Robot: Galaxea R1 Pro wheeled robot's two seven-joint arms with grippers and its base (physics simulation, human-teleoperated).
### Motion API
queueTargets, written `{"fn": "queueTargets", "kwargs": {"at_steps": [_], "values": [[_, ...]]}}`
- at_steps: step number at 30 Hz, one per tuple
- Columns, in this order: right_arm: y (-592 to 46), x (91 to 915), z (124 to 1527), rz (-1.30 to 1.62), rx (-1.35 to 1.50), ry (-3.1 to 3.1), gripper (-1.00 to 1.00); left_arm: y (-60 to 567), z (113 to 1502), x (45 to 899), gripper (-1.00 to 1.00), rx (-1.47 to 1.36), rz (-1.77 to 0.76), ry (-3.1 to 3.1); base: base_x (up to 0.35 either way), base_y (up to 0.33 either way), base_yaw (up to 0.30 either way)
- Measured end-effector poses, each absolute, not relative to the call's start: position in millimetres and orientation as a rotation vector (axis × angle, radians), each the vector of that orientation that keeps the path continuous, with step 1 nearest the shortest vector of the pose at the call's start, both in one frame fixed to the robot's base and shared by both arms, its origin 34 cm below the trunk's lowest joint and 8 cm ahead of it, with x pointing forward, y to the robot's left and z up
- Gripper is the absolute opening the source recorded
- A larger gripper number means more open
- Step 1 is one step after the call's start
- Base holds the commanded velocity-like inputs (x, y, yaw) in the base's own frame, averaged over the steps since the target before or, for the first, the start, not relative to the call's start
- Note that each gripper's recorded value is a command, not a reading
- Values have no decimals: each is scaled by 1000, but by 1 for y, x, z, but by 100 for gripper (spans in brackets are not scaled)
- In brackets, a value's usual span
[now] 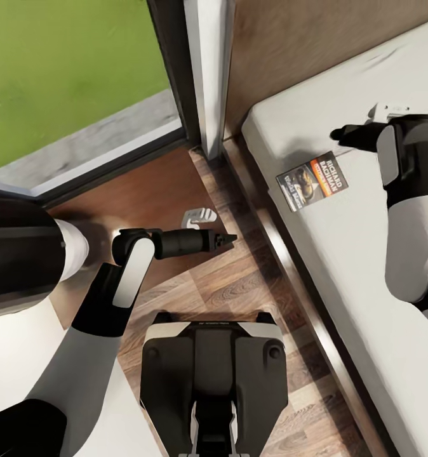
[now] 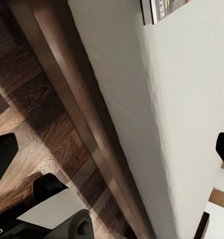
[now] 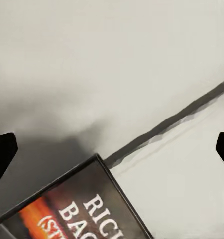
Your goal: In the bedroom, move the book from the bed onto either nightstand, and place the two sandals side by side next to the bed.
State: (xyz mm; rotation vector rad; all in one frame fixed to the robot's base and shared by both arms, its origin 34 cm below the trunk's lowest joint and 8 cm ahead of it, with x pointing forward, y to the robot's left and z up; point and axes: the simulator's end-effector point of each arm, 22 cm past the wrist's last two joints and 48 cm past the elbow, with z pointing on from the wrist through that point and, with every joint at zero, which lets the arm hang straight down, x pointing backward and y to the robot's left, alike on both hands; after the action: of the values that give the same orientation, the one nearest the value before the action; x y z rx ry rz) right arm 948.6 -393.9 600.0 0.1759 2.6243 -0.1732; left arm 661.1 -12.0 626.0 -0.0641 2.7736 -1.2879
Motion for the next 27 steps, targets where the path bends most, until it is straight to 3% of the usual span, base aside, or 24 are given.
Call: {"fn": "queueTargets", "kwargs": {"at_steps": [12, 27], "values": [[-320, 881, 656, 223, 69, 2599, 100, -7, 623, 650, 100, -71, -1264, 2810, 0, 0, 0], [-319, 778, 666, 814, 165, 2542, 100, -7, 634, 652, 100, -60, -1257, 2800, 0, 0, 0]]}}
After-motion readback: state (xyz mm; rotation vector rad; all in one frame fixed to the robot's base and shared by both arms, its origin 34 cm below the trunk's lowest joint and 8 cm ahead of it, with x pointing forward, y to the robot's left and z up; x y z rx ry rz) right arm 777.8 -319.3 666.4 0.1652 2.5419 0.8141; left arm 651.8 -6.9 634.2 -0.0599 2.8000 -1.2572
